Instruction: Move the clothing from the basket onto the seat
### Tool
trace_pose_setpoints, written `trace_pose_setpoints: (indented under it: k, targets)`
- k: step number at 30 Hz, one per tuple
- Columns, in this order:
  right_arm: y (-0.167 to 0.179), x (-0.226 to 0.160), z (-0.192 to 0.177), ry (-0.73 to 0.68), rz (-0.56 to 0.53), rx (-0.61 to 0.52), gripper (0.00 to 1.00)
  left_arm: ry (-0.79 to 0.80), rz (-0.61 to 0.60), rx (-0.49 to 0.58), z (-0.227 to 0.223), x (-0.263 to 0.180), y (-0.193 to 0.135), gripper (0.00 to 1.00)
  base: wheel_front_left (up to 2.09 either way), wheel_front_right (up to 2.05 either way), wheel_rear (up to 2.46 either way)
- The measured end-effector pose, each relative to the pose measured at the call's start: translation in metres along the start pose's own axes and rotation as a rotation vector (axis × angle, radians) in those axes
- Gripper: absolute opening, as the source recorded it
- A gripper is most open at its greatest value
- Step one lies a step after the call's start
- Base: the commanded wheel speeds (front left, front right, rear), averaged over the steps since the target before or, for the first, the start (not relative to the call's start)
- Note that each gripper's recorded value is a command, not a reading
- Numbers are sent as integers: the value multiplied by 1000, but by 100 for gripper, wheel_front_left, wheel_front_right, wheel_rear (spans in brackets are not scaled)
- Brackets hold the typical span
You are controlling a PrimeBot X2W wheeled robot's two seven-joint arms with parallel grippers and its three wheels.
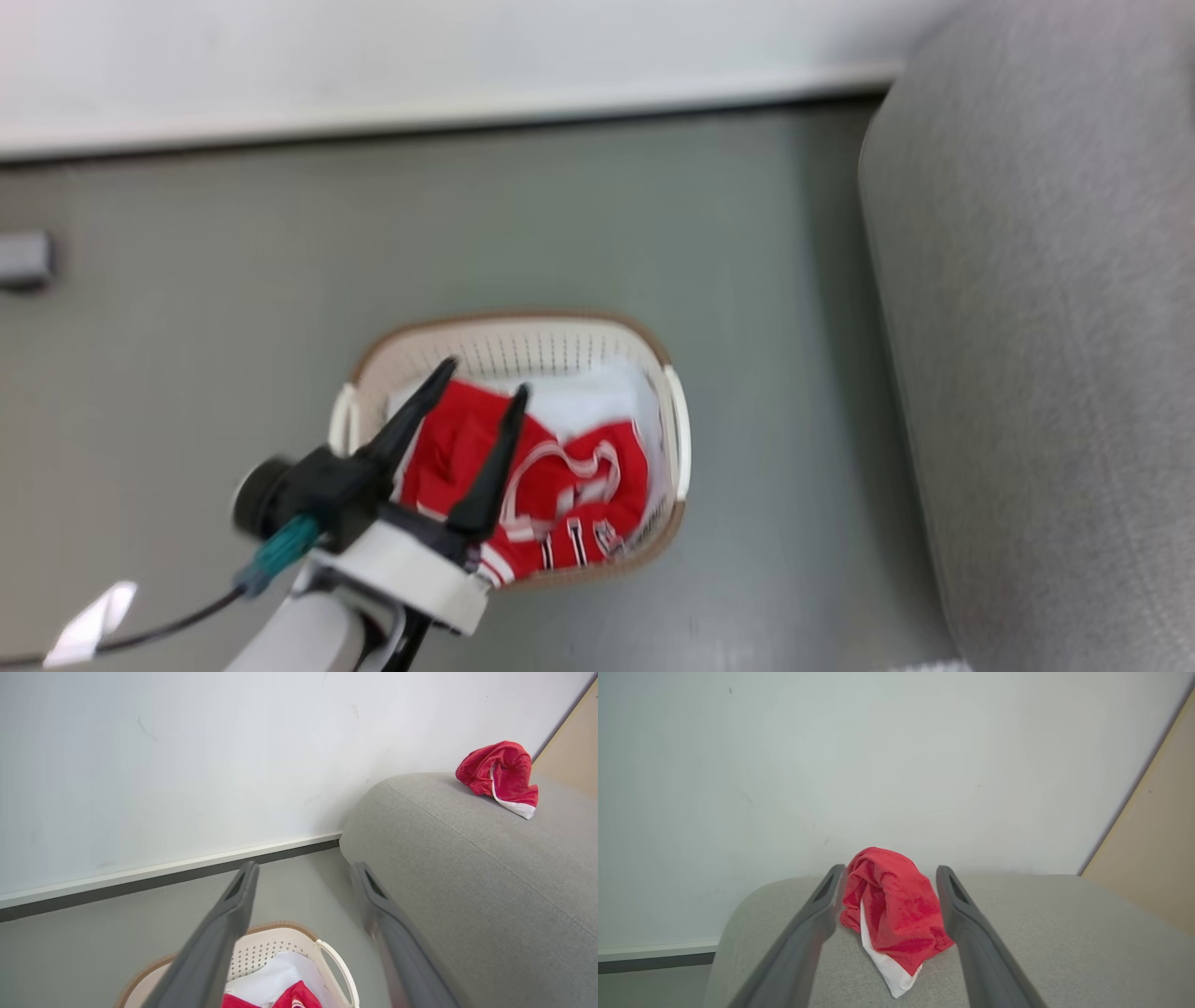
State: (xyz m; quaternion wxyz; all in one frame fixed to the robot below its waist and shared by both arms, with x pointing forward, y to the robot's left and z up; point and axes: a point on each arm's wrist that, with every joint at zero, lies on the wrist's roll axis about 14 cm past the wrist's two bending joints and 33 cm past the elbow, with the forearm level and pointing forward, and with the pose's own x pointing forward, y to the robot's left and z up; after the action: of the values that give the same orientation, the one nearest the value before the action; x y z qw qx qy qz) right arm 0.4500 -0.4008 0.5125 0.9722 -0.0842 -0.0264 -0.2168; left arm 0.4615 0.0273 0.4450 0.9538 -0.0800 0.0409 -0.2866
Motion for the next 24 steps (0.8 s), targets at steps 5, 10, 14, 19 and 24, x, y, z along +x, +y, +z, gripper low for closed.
trace_pose_setpoints:
  k: [5,10,14,19,24]
  targets:
    - [28,-47,23,-55,81,56,100,-59,117,7,30,-37,9,100,0,0,0]
    - [53,-90,32,-68,145,130,100,-85,193,20,43,-76,11,100,0,0,0]
    - [75,-119,29,-48,214,174,100,-120,258,31,55,-102,16,100,0,0,0]
    - [97,-147,28,-32,297,196,100,-139,334,41,58,-133,22,100,0,0,0]
    - [119,-173,23,2,372,273,100,-151,396,60,59,-156,27,100,0,0,0]
